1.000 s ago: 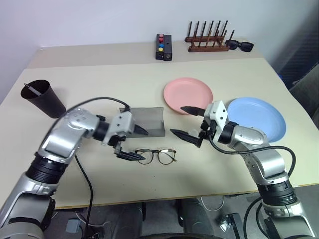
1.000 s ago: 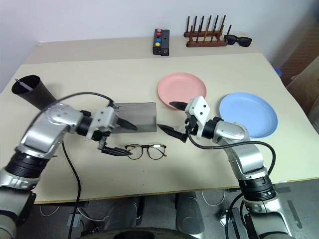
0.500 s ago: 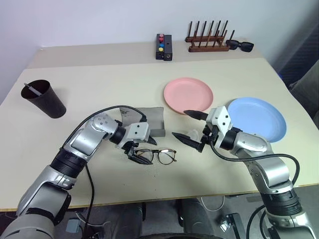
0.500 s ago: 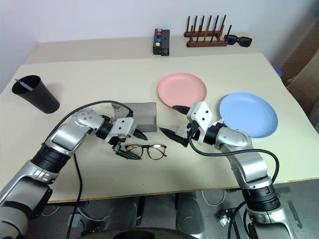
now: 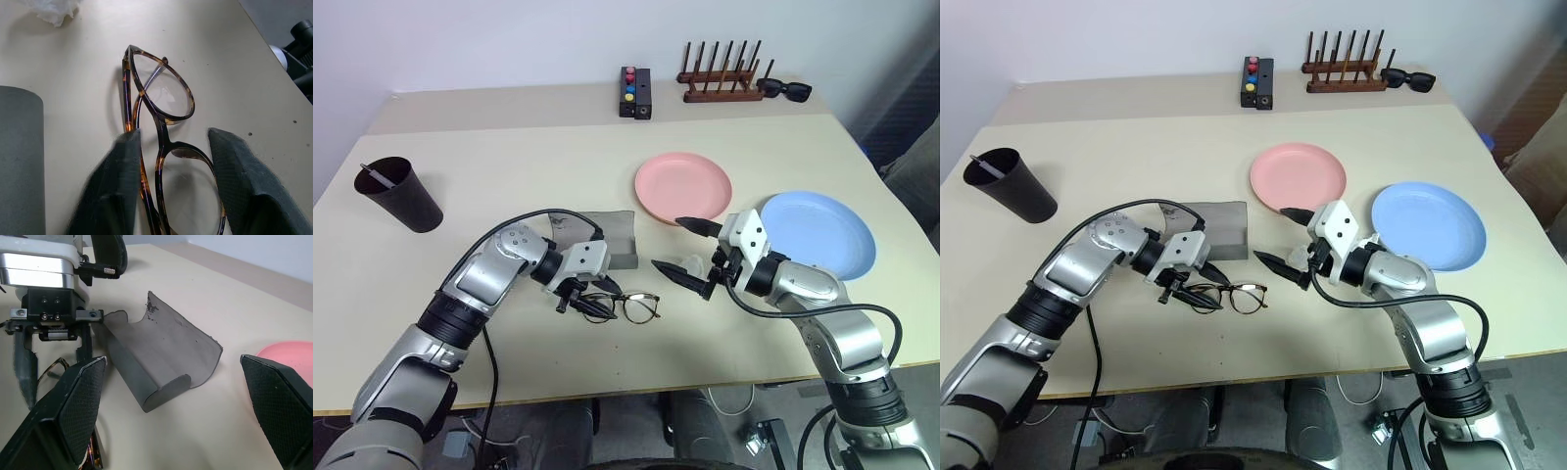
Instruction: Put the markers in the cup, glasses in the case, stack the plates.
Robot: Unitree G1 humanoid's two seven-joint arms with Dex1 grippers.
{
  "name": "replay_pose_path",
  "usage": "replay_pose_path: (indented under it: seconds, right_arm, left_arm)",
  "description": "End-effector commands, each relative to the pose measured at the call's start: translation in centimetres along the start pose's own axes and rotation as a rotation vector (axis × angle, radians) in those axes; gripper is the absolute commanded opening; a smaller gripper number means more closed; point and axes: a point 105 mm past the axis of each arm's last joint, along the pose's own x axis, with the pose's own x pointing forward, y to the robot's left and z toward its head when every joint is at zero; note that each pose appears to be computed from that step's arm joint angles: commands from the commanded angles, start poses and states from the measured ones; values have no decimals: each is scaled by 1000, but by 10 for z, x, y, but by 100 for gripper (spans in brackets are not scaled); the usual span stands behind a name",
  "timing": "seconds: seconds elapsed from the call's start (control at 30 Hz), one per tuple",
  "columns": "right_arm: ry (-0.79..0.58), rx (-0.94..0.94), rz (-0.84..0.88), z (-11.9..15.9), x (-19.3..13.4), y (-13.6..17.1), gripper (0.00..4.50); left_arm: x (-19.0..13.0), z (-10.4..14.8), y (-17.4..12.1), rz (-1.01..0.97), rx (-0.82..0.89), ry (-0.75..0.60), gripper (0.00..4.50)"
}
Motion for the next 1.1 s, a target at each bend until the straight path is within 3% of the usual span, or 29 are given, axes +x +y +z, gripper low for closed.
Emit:
replay_pose_path:
  seconds: [0.03, 0.4, 0.63, 0.8, 0.9, 1.0, 1.1]
  right_arm:
    - [-46, -36, 8, 15, 0, 1, 450]
    - [-43, -44, -2, 15, 1, -1, 450]
    - [-32, -55, -34, 13, -4, -10, 450]
    - [-28, -58, -34, 11, -3, -13, 450]
    - [-28, -59, -30, 11, -1, -14, 450]
    - [-34, -59, -24, 10, 1, -13, 450]
    - [-38, -57, -22, 11, 2, -11, 450]
  left_arm:
    - [0, 6, -4, -2, 14, -25, 40]
    - [-9, 12, -8, 6, -9, -85, 40]
    - [-62, 46, -5, 110, 7, -258, 40]
    - [-93, 45, 16, 267, 43, -205, 40]
    - [-84, 40, 15, 234, 36, -179, 40]
    - [-55, 34, 4, 140, 38, -147, 132]
    - [-34, 28, -2, 86, 62, -101, 279]
